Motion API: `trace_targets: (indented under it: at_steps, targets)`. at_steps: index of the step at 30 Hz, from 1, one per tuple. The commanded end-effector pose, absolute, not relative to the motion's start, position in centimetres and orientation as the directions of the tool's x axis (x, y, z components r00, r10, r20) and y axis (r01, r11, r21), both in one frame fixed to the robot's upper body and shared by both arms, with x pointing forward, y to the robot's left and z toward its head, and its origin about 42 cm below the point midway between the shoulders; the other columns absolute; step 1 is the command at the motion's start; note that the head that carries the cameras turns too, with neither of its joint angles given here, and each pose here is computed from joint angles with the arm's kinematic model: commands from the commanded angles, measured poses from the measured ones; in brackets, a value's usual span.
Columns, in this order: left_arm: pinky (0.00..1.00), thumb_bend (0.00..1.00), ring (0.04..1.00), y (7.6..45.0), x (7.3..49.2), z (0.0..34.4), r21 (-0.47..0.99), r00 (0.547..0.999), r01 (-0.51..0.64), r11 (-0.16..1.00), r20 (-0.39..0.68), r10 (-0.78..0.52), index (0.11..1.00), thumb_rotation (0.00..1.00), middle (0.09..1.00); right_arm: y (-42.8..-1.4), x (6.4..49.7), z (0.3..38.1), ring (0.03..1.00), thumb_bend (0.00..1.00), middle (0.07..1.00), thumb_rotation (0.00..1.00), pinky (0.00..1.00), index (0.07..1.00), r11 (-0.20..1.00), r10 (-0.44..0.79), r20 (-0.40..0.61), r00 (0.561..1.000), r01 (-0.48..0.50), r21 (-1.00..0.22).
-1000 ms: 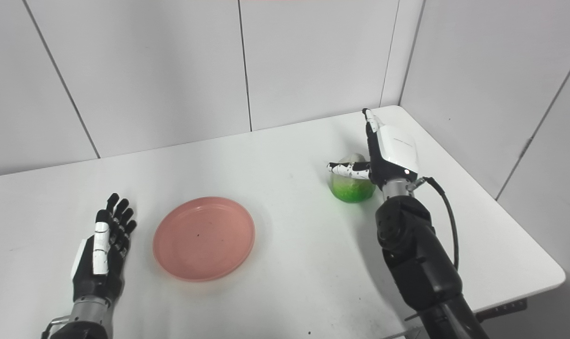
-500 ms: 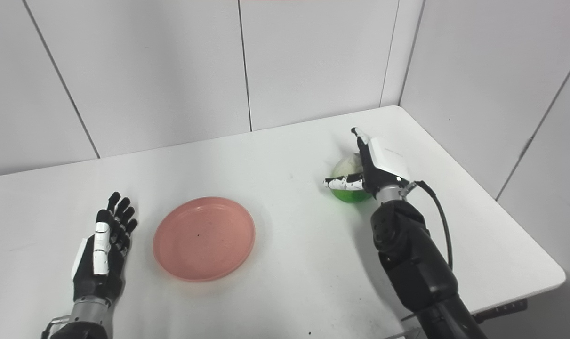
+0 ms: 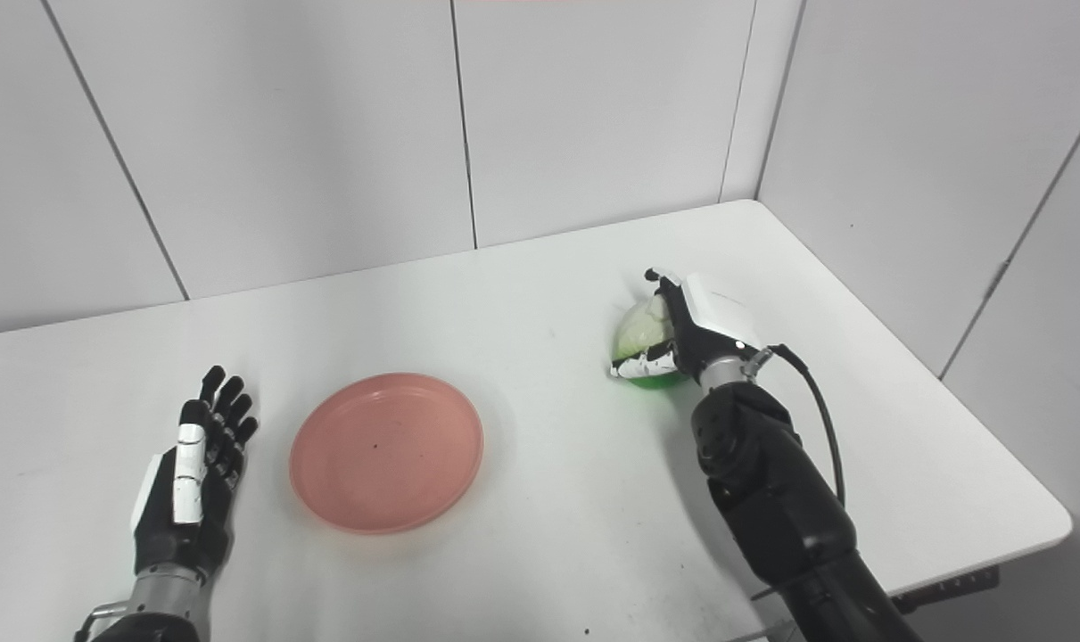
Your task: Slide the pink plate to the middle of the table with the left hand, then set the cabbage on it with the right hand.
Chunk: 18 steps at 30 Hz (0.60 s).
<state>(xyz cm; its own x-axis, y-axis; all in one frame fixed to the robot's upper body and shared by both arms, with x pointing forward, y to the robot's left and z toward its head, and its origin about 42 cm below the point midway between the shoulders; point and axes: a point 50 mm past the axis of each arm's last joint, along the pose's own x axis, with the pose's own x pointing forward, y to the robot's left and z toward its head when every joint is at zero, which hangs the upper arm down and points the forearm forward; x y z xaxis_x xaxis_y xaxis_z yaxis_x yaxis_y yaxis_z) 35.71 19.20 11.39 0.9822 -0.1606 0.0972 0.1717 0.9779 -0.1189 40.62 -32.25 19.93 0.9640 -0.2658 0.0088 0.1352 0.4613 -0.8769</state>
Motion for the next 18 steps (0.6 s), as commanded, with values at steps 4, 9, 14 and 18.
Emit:
trace_targets:
  at_steps: [4,9,14,18]
  targets:
    - [1.0,0.69,1.0,20.01,34.39,9.65,-0.127,0.987,0.159,0.979,0.042,-0.154,1.0,0.98,1.0,-31.92,41.26,22.28,0.568,0.84,0.66,0.0,0.46,0.703,0.471,-0.284,0.106,0.953,0.235,-0.85]
    - [1.0,0.69,1.0,20.08,34.39,9.74,-0.118,0.987,0.161,0.98,0.041,-0.158,1.0,0.98,1.0,-31.62,41.25,22.32,0.289,0.54,0.478,0.0,0.2,0.499,0.451,-0.303,0.127,0.945,0.259,-0.854]
    - [1.0,0.69,1.0,20.06,34.31,9.86,-0.12,0.987,0.159,0.98,0.035,-0.156,0.998,0.98,1.0,-31.57,41.26,22.49,0.262,0.53,0.472,0.0,0.18,0.484,0.444,-0.309,0.153,0.939,0.284,-0.85]
    - [1.0,0.69,1.0,20.12,34.35,9.85,-0.12,0.986,0.163,0.979,0.034,-0.16,1.0,0.98,1.0,-31.64,41.1,22.5,0.248,0.53,0.432,0.0,0.17,0.489,0.438,-0.304,0.175,0.936,0.301,-0.847]
